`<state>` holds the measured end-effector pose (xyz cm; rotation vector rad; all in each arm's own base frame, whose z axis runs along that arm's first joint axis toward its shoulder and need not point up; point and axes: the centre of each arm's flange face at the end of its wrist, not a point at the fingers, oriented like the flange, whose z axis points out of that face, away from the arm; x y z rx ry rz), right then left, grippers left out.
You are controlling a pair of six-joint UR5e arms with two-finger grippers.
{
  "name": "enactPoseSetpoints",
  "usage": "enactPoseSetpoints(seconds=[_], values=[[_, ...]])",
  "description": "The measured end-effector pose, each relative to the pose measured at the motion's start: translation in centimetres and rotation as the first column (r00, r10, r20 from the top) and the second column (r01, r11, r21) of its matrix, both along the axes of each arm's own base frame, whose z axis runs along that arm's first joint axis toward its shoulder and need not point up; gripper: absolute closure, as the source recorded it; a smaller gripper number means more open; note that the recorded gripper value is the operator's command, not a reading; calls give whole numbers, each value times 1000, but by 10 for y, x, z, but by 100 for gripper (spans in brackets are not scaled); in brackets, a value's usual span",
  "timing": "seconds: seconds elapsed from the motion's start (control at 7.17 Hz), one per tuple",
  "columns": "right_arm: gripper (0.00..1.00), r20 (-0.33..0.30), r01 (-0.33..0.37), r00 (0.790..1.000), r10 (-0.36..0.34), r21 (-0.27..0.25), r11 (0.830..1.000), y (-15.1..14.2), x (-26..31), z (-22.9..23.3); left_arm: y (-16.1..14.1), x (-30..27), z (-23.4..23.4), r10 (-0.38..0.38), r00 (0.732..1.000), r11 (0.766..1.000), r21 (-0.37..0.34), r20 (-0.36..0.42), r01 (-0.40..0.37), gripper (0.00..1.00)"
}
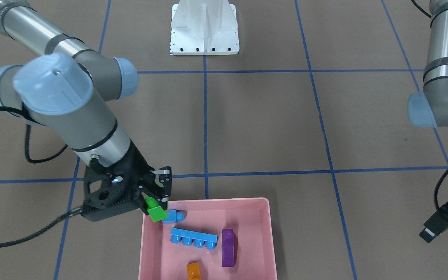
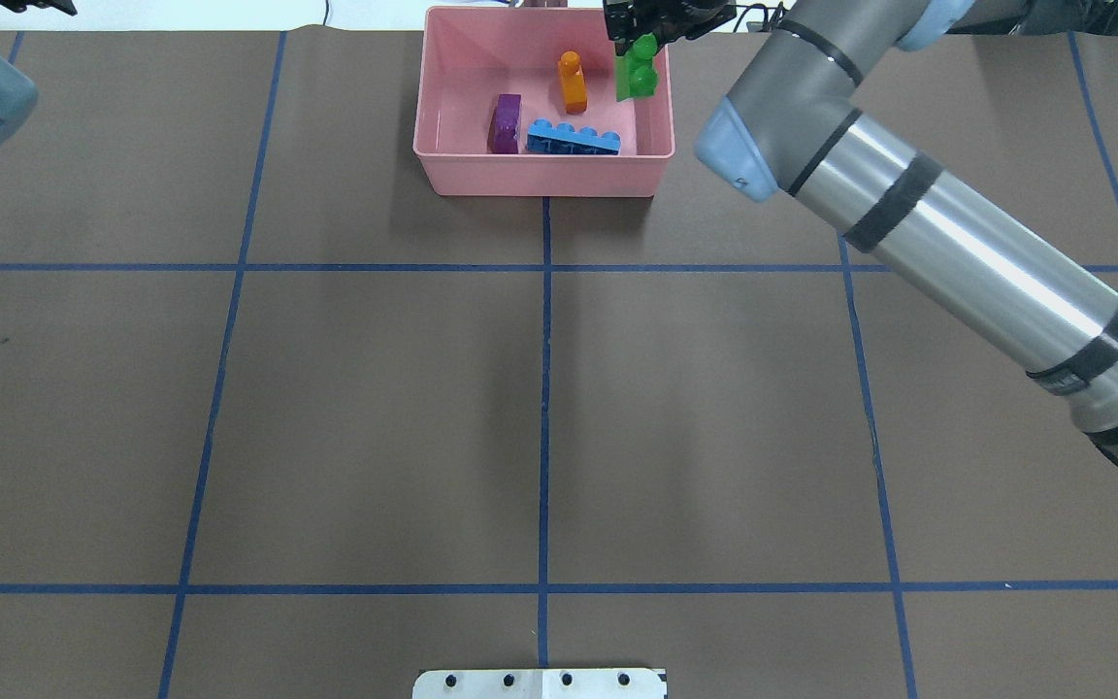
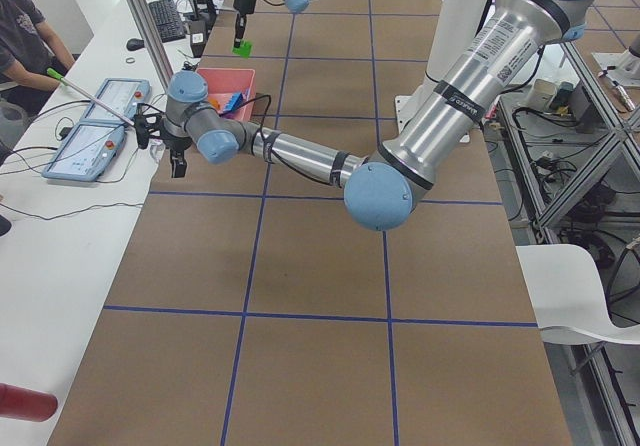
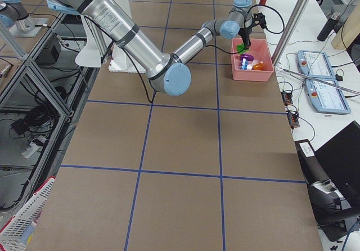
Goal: Put all blocks into box
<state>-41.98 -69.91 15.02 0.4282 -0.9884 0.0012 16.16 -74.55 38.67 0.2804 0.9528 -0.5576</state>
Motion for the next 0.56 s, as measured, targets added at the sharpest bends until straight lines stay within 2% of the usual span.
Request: enactPoseSetpoints(seconds=[0.14,0.28,0.56], values=[[75,-3,-5,1000,5,0,1000,-11,-31,-7,1,-2,5,1,1000,1000,0,4,-1,0],[1,-10,-9,1000,9,-9,1000,-15,-54,-16,3,-4,6,0,1000,1000,4,6,0,0],[0,-6,-22,1000,22,-40,999,-17,-67,-23,19,-9,6,0,1000,1000,28,0,0,0]])
